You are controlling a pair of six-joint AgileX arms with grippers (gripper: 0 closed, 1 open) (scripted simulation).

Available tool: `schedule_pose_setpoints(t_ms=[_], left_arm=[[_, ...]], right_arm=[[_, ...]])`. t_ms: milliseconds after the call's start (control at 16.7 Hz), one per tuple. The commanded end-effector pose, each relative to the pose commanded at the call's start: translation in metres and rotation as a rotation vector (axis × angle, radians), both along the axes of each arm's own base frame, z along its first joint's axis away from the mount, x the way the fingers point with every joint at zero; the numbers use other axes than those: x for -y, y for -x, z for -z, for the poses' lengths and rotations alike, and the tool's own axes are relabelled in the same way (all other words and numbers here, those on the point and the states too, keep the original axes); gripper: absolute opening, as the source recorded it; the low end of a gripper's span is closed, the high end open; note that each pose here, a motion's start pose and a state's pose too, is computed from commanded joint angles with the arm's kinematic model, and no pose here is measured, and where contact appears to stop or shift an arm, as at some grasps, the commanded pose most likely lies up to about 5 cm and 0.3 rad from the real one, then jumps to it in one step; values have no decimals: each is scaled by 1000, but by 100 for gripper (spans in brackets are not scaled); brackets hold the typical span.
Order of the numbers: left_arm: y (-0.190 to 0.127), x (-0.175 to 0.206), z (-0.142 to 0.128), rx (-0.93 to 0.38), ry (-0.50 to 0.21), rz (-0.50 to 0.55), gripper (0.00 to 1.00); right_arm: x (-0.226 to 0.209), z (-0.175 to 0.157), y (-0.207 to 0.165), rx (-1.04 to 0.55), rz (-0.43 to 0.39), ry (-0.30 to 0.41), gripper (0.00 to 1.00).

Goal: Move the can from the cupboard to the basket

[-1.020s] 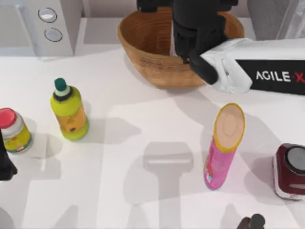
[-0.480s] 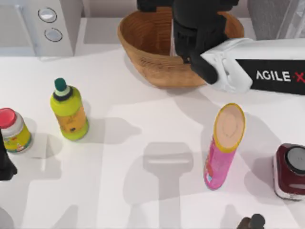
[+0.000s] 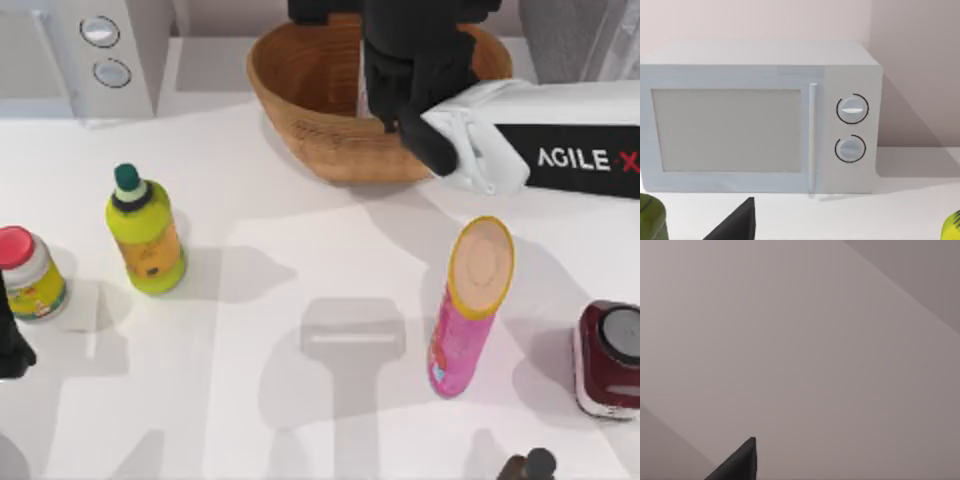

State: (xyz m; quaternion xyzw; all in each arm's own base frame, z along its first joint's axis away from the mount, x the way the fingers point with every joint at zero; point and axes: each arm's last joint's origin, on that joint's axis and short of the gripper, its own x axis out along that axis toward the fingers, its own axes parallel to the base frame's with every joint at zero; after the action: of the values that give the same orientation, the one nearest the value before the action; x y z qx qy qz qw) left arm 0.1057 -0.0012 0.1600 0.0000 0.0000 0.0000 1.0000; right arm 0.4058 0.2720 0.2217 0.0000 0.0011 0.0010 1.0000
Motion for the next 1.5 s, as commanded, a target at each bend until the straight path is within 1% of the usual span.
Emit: schedule_pose_setpoints(t_ms=[420, 600, 780, 960, 1140, 1320, 1500], left_arm=[[0, 0, 0, 0, 0, 0, 100], [0, 0, 0, 0, 0, 0, 100], [0, 0, 0, 0, 0, 0, 100], [0, 0, 0, 0, 0, 0, 100], [0, 0, 0, 0, 0, 0, 100], [0, 0, 0, 0, 0, 0, 100], [0, 0, 0, 0, 0, 0, 100]], right_arm=[[1, -3, 1, 2, -2, -2, 100], [22, -25, 9, 18, -2, -14, 100], [64, -63, 30, 42, 2, -27, 100], [120, -99, 73, 70, 8, -36, 100], [178, -115, 136, 91, 14, -35, 100], [223, -102, 203, 104, 18, -28, 100], [251, -63, 257, 104, 17, -18, 100]])
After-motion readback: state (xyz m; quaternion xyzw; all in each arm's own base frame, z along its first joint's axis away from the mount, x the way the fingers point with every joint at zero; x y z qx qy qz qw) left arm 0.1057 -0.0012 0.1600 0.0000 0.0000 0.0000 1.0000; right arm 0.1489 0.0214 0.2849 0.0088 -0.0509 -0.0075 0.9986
